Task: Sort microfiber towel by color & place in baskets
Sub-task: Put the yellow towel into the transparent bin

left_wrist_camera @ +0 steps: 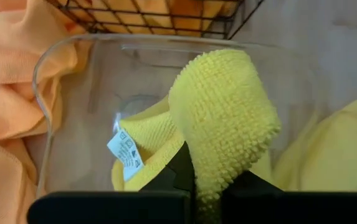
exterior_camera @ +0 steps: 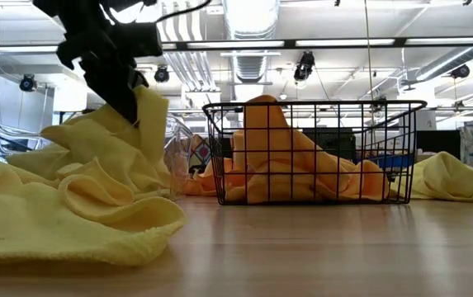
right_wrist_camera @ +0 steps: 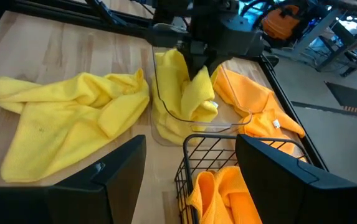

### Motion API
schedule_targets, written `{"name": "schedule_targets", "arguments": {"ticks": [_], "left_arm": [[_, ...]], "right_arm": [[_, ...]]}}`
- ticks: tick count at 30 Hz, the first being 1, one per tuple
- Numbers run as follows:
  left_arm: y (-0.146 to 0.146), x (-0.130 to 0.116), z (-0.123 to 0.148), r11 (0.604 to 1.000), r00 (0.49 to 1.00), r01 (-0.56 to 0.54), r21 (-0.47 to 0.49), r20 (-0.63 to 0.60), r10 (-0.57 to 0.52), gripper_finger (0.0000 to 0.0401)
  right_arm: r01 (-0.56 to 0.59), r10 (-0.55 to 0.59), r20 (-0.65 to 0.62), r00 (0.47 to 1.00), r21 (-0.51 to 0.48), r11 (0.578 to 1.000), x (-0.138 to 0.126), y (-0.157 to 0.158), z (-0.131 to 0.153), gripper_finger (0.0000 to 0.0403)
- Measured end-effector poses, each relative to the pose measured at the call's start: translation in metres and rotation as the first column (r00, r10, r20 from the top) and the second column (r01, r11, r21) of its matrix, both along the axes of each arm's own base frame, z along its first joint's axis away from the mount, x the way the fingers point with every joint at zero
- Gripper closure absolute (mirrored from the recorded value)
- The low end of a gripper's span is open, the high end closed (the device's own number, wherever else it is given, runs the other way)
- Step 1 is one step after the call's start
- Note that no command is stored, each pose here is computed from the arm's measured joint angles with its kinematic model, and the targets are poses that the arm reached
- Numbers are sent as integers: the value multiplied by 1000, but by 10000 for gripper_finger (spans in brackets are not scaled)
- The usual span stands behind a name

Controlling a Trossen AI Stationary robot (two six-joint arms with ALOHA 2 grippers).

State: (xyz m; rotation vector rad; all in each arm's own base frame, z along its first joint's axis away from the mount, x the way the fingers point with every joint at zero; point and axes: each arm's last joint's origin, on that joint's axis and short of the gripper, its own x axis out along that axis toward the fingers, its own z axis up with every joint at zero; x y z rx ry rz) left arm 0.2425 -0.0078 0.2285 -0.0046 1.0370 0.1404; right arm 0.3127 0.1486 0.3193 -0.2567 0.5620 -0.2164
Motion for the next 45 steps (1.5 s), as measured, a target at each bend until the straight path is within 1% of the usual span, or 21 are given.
{"name": "schedule_targets", "arguments": {"ticks": [4,8,14,16,19,23,29,32,35,38,40,43,45], "left_arm": [[7,3,-5,1000,999,-22,5,-24,22,401],[12,5,-7,996,998,-62,58,-21,63,401],[16,8,-11,994,996,-81,71,-27,83,400],[16,8,-10,993,995,-90,80,-23,92,393],[16,7,-8,992,996,-91,82,-15,93,369],[16,4,-3,993,997,-81,90,-8,82,323],[16,-4,13,993,994,-79,92,-69,85,254],[16,-6,23,992,990,-94,85,-101,103,234],[16,-7,32,992,988,-96,84,-115,105,223],[15,-6,38,993,991,-86,84,-99,94,222],[13,-6,38,996,994,-42,75,-98,49,231],[11,-3,30,994,995,21,108,-96,-10,266],[12,-4,23,989,994,11,144,-111,5,303]], "right_arm": [[0,0,0,1000,0,1000,0,0,0,158],[0,0,0,1000,-1,1000,0,0,0,158],[-1,1,-2,1000,-2,1000,0,0,-1,158],[-1,1,-2,1000,-3,1000,0,0,-1,158],[-2,2,-3,1000,-3,1000,0,0,-1,158],[-2,2,-5,1000,-4,1000,0,0,-1,158],[-2,2,-5,1000,-4,1000,0,0,-2,158],[-2,2,-5,1000,-4,1000,0,0,-1,158],[-2,2,-6,1000,-4,1000,0,0,-2,158],[-2,2,-5,1000,-4,1000,0,0,-1,158],[-2,2,-6,1000,-4,1000,0,0,-2,158],[-2,2,-5,1000,-4,1000,0,0,-2,158],[-2,2,-6,1000,-4,1000,0,0,-2,158]]}}
